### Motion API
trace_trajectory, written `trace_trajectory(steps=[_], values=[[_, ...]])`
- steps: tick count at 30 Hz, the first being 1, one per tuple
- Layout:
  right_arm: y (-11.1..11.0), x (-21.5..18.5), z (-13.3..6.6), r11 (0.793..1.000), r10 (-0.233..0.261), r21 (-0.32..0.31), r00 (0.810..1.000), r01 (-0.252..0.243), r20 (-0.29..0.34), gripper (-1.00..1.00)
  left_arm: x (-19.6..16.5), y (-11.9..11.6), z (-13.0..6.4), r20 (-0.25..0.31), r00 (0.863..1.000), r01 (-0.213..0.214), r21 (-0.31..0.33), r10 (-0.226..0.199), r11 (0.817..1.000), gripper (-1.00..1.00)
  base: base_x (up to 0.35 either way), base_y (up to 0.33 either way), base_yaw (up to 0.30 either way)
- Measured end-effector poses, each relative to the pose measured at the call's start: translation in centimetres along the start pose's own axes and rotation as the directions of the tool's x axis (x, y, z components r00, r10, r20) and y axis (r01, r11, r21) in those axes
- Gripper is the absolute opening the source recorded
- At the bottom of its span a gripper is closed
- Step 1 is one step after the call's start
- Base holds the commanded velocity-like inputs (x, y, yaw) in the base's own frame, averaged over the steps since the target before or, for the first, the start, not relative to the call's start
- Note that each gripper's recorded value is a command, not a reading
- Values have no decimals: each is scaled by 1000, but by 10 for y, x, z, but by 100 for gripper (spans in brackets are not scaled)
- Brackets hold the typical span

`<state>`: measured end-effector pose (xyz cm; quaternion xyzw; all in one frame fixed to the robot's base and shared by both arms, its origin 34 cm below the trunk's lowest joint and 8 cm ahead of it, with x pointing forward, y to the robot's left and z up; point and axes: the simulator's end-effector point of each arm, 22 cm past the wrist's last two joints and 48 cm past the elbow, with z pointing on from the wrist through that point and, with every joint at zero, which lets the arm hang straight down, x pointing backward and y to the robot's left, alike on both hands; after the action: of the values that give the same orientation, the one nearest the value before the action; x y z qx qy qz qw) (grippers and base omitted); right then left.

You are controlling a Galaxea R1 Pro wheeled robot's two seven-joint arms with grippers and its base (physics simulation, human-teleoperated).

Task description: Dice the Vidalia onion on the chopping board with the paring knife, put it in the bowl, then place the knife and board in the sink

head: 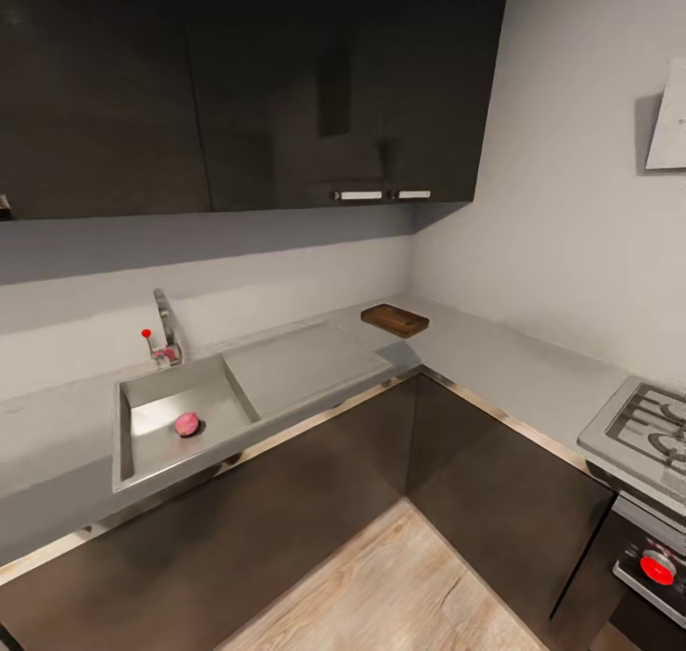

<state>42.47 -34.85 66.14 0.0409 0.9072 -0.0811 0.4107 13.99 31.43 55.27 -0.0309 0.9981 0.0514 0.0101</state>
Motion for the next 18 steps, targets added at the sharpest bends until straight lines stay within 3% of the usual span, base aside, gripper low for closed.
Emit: trace_trajectory(steps=[5, 14, 18], values=[[0, 0, 0, 1000, 0, 0, 1000, 0, 0, 100, 0, 0, 0, -1, 1000, 0, 0, 0, 1000, 100, -81, -2, -2], [1, -1, 1, 1000, -6, -3, 1000, 6, 1, 100, 0, 0, 0, -3, 1000, 0, 0, 0, 1000, 100, -282, 0, 0], [4, -37, 7, 1000, -3, -3, 998, 3, 61, 100, 0, -1, 0, -1, 1000, 0, 1, 0, 1000, 100, -71, 0, 0]])
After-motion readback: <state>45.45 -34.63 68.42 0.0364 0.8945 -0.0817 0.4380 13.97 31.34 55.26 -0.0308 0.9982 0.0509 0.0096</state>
